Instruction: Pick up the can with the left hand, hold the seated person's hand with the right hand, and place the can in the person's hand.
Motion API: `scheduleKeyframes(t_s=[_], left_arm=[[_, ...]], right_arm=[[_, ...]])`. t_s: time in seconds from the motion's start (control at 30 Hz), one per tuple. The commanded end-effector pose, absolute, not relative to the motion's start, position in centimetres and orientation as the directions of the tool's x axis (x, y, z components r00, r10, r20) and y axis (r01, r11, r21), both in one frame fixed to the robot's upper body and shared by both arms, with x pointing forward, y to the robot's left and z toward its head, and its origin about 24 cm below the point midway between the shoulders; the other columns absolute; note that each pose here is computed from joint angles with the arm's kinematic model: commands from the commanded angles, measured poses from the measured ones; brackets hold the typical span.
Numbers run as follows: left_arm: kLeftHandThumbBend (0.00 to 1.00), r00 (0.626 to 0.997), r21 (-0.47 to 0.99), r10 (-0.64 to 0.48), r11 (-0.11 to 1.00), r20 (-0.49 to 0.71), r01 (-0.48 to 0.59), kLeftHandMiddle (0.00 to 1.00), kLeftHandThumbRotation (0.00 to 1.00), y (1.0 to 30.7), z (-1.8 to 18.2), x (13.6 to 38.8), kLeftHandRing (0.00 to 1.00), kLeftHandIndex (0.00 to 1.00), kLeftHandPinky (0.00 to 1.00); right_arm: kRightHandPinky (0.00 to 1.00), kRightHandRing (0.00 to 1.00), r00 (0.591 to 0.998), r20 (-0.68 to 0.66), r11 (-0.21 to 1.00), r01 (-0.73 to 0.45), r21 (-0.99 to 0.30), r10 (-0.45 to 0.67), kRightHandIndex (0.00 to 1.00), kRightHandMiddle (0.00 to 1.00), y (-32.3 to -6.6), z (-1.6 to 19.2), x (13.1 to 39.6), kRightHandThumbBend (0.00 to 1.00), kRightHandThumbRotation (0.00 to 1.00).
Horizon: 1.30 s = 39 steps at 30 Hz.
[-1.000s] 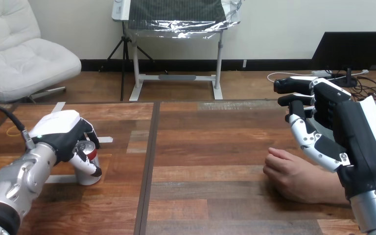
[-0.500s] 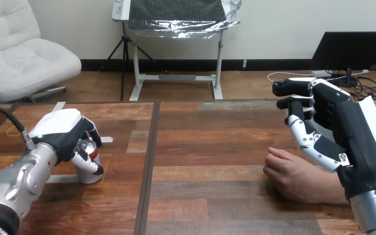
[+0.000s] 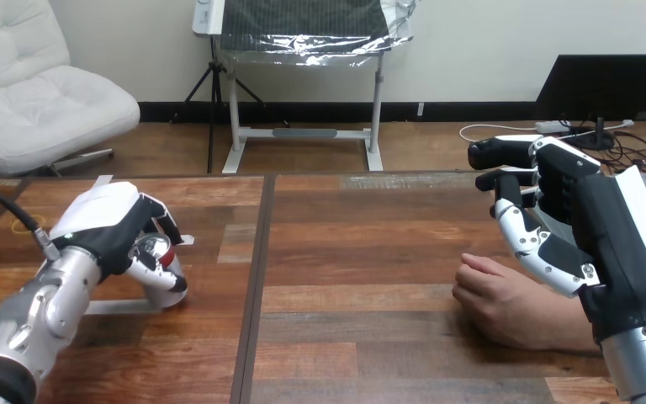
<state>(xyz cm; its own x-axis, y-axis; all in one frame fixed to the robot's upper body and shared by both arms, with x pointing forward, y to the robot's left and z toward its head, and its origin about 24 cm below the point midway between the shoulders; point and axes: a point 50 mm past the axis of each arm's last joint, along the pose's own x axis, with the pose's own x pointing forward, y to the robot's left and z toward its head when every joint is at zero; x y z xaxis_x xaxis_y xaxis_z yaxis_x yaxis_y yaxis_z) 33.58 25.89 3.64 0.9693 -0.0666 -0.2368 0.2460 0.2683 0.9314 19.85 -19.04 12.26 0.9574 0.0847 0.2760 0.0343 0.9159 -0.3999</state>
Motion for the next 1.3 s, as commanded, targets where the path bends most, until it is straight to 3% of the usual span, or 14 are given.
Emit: scheduleKeyframes(t_s=[0.0,0.43,1.27], left_arm=[[0.68,0.989,0.942,-0.120,0.312,-0.087,0.121,0.52,0.00,24.4,6.5,35.0,0.46,0.54,0.40],[0.66,0.982,0.939,-0.187,0.333,-0.027,0.089,0.53,0.00,23.2,7.5,34.7,0.47,0.54,0.43],[0.65,0.962,0.933,-0.267,0.356,0.051,0.049,0.51,0.00,21.1,9.3,34.0,0.45,0.54,0.39]], right_arm=[[0.52,0.65,0.924,0.367,0.904,0.067,-0.423,0.104,0.66,0.70,-19.0,14.5,20.0,0.09,0.00],[0.55,0.67,0.926,0.363,0.903,0.066,-0.425,0.103,0.67,0.71,-19.0,14.6,20.0,0.09,0.00],[0.55,0.66,0.925,0.363,0.904,0.057,-0.424,0.111,0.67,0.71,-19.1,14.6,20.3,0.09,0.00]])
